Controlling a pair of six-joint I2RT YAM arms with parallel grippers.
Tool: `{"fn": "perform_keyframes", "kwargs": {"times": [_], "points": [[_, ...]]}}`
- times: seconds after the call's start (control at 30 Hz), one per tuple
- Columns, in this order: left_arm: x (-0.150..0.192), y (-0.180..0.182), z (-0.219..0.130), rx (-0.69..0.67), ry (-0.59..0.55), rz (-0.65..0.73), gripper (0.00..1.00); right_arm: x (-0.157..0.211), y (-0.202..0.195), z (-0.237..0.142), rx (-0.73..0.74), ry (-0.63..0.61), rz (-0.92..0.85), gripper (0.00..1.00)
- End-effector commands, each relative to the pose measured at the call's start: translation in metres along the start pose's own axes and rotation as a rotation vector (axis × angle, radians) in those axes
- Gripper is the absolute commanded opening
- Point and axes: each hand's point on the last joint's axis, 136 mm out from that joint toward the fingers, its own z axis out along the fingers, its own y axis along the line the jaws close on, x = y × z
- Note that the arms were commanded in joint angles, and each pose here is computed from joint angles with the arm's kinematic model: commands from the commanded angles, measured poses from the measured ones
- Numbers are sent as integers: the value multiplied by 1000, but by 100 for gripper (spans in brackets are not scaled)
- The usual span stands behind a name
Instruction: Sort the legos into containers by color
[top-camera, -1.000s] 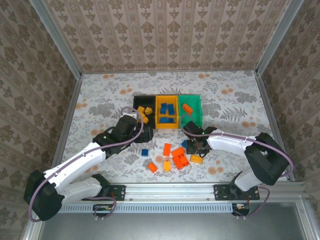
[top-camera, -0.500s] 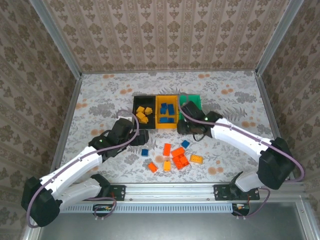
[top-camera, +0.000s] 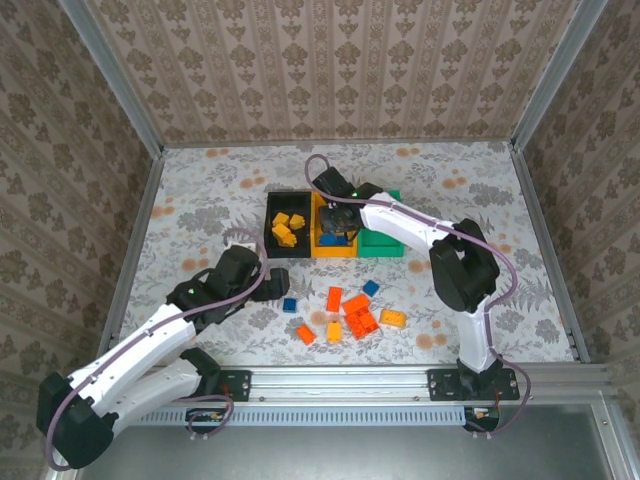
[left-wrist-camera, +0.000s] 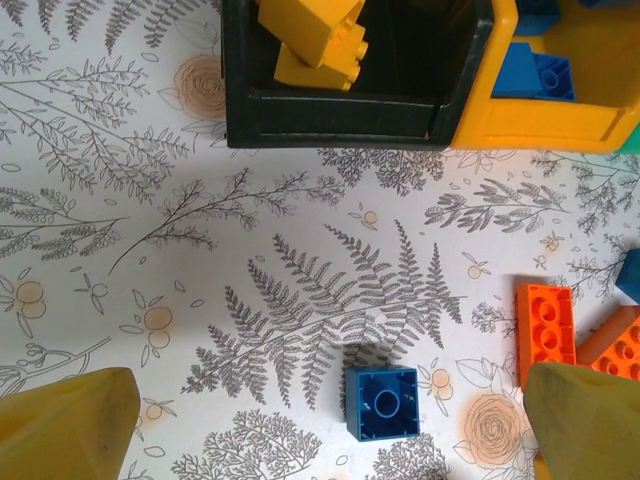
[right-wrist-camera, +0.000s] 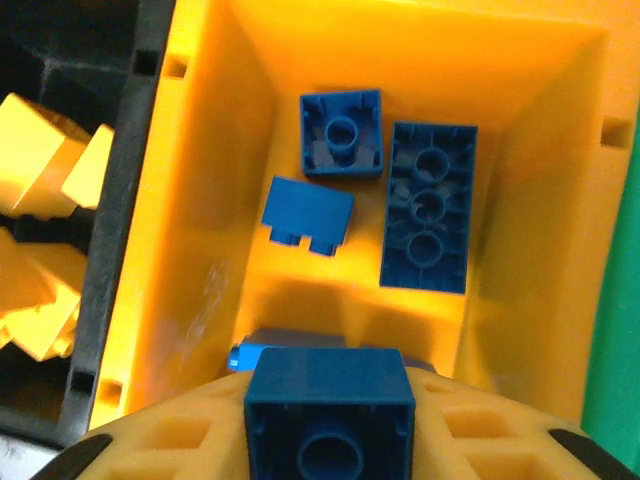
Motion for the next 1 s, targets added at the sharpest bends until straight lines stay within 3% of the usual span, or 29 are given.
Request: {"fn": "perform_keyframes", "kwargs": {"times": [0.0, 0.23, 0.37, 0.53, 0.67, 0.83, 0.97], "points": [[9, 10, -1, -32, 24, -19, 100, -12, -6, -5, 53, -18, -17, 39], [10, 11, -3, -35, 27, -12, 100, -24, -3, -21, 20, -65, 6, 63], [12, 5, -1, -15, 55, 12, 100, -26, -3, -44, -26, -112, 31, 70], [27, -3, 18, -32, 154, 80, 99, -4, -13, -66, -67, -125, 76, 75], [42, -13, 37, -66, 245, 163, 89, 17, -26, -75, -72, -124, 104, 75], [61, -18, 59, -134, 333, 267, 87, 34, -41, -82, -49, -123, 116, 76], [73, -25, 73, -171, 366, 336, 77, 39, -49, -87, -43, -135, 135, 76]]}}
